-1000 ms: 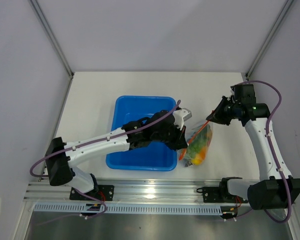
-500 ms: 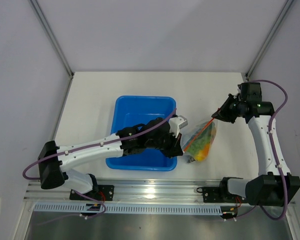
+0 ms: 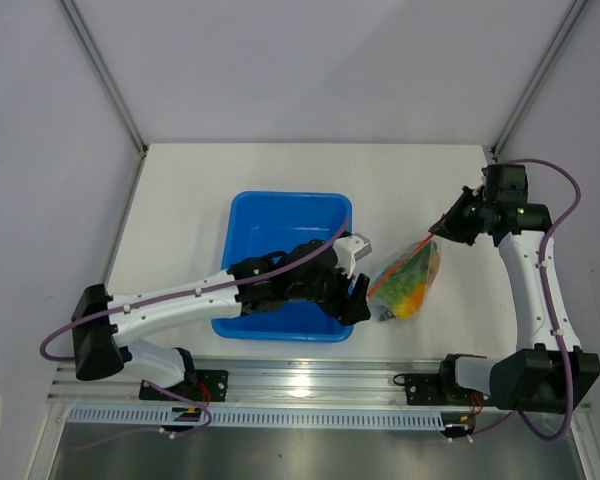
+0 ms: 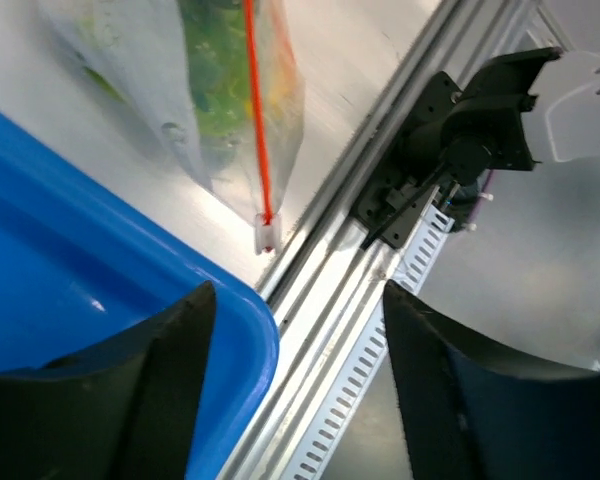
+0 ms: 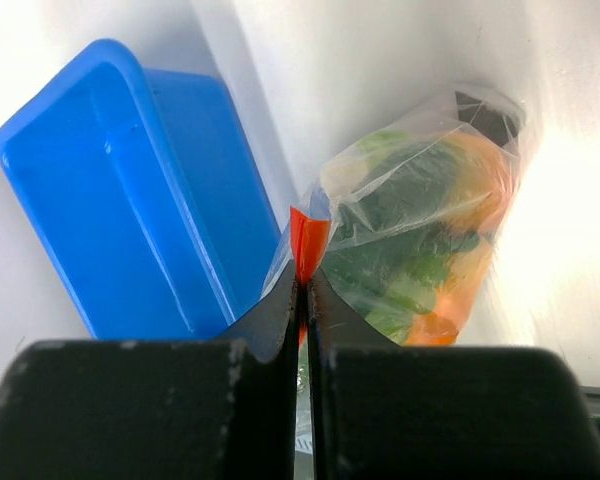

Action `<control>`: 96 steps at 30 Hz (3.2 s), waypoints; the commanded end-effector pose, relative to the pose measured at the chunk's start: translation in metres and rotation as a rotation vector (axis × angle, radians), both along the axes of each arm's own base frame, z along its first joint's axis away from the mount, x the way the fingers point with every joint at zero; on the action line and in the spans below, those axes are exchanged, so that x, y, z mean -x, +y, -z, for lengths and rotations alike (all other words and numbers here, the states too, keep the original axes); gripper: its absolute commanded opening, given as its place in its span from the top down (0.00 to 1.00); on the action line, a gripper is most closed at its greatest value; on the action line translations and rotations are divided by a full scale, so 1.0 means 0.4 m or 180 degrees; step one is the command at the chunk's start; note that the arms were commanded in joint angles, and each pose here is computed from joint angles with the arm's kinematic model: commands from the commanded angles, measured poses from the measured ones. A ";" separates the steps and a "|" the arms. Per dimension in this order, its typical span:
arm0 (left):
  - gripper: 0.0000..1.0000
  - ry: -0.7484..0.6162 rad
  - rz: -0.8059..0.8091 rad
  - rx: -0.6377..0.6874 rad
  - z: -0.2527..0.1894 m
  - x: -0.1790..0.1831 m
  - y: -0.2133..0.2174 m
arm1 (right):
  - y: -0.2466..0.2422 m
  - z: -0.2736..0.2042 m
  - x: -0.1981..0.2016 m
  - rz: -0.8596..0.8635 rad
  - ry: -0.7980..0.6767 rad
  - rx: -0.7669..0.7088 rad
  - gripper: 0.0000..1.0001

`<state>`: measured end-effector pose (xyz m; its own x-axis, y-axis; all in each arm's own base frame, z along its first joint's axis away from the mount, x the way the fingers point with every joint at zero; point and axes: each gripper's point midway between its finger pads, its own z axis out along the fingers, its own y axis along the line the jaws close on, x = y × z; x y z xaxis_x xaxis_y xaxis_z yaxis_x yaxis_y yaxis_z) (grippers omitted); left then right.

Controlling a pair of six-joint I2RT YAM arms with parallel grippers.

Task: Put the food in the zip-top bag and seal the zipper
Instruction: Zip the zipper food storage bag at the center of the board, then place the zipper food storage bag at the center of the board, then reset both arms

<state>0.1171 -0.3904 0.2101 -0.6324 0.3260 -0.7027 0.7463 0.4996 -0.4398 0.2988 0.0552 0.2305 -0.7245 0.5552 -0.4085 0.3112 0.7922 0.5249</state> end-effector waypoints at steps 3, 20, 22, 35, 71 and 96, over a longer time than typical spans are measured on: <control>0.25 -0.0518 -0.0347 0.0229 -0.131 -0.054 0.054 | -0.038 -0.061 -0.040 0.0129 -0.0334 0.0117 1.00; 0.00 -0.0689 -0.0475 0.0876 -0.250 0.032 0.284 | -0.179 0.128 -0.326 0.1120 -0.0016 -0.0156 0.92; 0.00 -0.0590 -0.0424 0.0869 -0.222 0.054 0.302 | -0.176 0.142 -0.362 0.1113 -0.0049 -0.0242 0.85; 0.00 -0.0321 -0.0748 0.0987 -0.149 0.082 0.404 | -0.149 0.194 -0.485 0.0934 -0.0083 -0.0220 0.08; 0.01 -0.0236 -0.0839 0.0990 -0.112 0.058 0.367 | 0.200 0.026 -0.061 -0.0943 -0.0577 -0.0122 0.01; 0.00 -0.0105 -0.0878 0.0998 -0.114 0.076 0.395 | 0.220 0.261 -0.160 -0.0371 -0.0291 -0.0562 0.01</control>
<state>0.0883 -0.2357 0.2502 -0.6283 -0.0698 -0.7749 0.6329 0.5333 -0.5612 0.3298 0.1643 0.1163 -0.8185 0.4885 -0.3025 0.1703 0.7091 0.6842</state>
